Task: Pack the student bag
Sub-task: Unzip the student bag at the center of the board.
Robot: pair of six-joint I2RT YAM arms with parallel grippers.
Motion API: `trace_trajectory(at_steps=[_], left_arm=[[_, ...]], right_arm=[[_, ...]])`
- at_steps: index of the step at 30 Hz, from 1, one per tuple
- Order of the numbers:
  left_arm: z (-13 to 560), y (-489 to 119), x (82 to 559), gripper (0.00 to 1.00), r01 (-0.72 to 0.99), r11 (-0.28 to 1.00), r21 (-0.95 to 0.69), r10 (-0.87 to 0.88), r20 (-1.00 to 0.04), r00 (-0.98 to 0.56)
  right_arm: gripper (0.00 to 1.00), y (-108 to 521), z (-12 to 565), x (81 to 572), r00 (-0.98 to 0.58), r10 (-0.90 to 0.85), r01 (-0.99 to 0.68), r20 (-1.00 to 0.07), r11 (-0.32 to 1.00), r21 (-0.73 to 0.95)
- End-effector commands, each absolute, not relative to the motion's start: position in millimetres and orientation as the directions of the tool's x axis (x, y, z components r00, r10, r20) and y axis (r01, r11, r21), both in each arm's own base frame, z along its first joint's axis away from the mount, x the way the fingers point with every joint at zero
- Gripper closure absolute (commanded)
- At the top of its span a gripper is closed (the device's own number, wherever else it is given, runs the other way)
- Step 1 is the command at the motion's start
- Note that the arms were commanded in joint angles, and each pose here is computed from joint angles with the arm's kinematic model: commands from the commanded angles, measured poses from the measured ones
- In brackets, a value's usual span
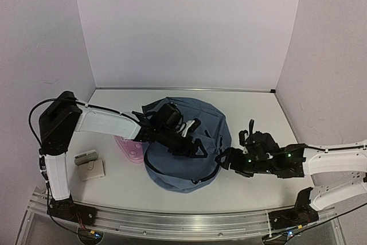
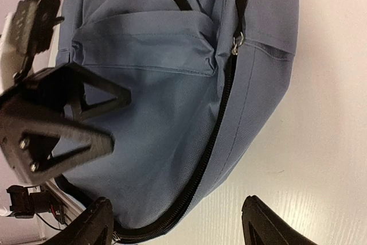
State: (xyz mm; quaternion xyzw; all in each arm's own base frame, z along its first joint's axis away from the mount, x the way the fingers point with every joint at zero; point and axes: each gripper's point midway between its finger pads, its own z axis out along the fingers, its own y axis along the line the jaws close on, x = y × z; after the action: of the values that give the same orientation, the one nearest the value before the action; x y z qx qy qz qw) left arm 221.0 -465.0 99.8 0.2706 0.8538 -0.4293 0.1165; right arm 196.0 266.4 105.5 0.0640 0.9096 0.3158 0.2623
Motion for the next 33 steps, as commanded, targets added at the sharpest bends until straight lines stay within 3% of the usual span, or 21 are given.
trace_trajectory(at_steps=[1,8,14,22,33], left_arm=[[148.3,-451.5,172.8,0.18,0.595,0.367,-0.715,0.436,-0.433,-0.789],[170.0,-434.0,129.1,0.23,0.582,0.361,-0.729,0.505,-0.372,-0.779],[142.6,-420.9,116.4,0.26,0.550,0.493,-0.674,0.534,-0.265,-0.803],[139.5,-435.1,94.3,0.38,0.562,0.462,-0.686,0.577,-0.248,-0.778],[134.5,-447.8,106.1,0.50,0.594,0.462,-0.659,0.570,-0.293,-0.768]], right_arm=[[0.24,279.4,101.1,194.6,-0.867,0.321,-0.030,-0.381,0.730,0.683],[0.25,284.0,87.2,197.6,-0.871,0.332,-0.004,-0.362,0.733,0.680],[0.25,293.5,86.3,199.3,-0.881,0.308,-0.019,-0.360,0.736,0.677],[0.25,299.4,87.4,200.3,-0.886,0.287,-0.038,-0.365,0.739,0.673],[0.25,300.4,85.2,199.6,-0.890,0.276,-0.044,-0.364,0.742,0.669]])
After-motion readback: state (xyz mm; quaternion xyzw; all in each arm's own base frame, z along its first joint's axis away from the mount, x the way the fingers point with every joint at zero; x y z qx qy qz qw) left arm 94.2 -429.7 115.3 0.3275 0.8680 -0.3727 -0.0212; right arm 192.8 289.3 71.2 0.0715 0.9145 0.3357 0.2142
